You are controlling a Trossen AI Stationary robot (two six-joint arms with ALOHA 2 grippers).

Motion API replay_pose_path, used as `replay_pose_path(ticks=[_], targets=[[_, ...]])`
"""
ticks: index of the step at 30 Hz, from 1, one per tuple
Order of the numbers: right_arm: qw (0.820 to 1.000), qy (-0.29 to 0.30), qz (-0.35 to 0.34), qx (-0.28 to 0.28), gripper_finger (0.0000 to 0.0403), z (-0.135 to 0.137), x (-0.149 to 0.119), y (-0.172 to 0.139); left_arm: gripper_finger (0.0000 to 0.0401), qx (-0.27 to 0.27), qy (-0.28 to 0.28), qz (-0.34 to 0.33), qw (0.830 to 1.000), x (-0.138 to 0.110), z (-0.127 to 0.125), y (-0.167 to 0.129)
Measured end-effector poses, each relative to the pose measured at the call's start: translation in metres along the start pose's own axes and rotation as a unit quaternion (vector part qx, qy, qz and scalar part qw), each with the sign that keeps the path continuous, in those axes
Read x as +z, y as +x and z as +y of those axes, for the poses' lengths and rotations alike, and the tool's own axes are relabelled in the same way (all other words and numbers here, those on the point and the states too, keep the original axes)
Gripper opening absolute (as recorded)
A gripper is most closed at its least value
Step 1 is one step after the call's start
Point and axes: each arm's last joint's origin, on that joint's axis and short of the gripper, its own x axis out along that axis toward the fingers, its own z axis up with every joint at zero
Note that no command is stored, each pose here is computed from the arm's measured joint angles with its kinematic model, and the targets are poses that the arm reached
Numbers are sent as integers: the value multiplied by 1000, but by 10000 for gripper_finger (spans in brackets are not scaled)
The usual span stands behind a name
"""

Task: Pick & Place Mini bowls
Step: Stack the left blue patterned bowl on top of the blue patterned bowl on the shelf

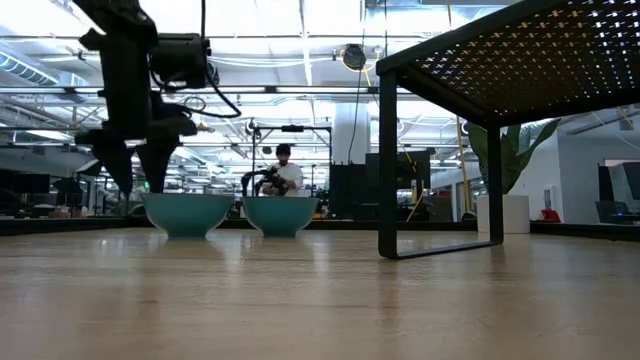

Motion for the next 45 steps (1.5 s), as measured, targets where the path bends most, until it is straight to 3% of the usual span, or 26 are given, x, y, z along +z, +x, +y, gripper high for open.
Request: replay_pose_path(ticks=[7,22,45], targets=[[1000,24,-1,-1,260,0,0,0,284,-19,-3,-5,1000,-5,1,15],[999,37,-1,0,254,0,0,0,242,-43,-24,-25,998,-5,0,21],[1000,29,1,0,254,0,0,0,126,-45,-26,-27,998,-4,-1,21]])
